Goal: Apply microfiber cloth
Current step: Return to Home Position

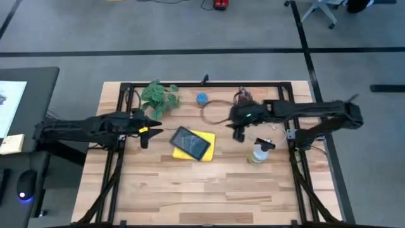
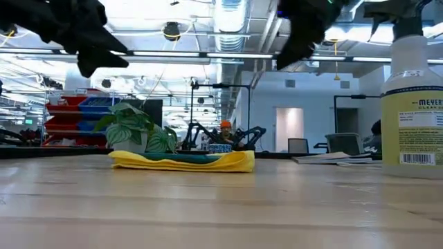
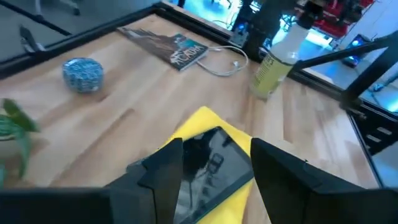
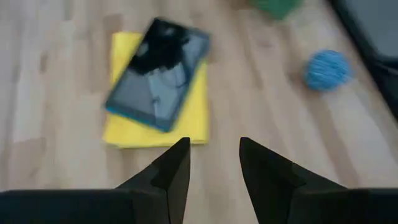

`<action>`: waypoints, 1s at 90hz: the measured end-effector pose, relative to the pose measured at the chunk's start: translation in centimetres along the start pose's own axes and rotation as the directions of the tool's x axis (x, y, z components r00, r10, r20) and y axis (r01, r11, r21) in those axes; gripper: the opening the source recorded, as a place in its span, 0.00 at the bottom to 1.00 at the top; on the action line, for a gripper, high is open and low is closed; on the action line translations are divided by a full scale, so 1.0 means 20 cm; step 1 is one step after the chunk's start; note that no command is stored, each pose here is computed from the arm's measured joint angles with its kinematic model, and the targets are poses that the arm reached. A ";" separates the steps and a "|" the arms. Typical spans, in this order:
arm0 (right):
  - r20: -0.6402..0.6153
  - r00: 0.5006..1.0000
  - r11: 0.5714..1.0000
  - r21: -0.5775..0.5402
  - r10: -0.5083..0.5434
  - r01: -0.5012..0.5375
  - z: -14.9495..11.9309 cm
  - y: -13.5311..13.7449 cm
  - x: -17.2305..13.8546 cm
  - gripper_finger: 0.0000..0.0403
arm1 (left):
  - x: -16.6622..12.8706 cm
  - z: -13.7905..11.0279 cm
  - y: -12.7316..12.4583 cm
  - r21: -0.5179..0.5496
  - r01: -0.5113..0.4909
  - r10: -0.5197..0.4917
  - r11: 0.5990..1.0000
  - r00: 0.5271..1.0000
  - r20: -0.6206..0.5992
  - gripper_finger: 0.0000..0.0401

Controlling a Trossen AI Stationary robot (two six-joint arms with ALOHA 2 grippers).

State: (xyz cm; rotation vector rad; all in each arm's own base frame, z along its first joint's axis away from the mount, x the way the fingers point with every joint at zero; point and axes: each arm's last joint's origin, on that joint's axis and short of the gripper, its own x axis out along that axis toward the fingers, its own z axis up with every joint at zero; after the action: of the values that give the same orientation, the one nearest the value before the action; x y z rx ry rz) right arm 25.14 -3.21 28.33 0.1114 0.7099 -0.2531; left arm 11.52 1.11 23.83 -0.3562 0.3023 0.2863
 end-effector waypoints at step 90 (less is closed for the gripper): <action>0.598 0.800 0.962 0.191 0.043 -0.194 -0.83 -0.30 0.06 0.31 | 0.15 -0.24 0.21 0.071 0.050 -0.072 0.996 0.931 0.358 0.41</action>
State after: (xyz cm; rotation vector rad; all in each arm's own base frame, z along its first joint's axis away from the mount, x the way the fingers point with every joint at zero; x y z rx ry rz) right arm 14.00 -6.12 14.96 0.2981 0.0403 -0.2349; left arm 11.83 3.70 17.21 -0.2456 -0.0623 0.2747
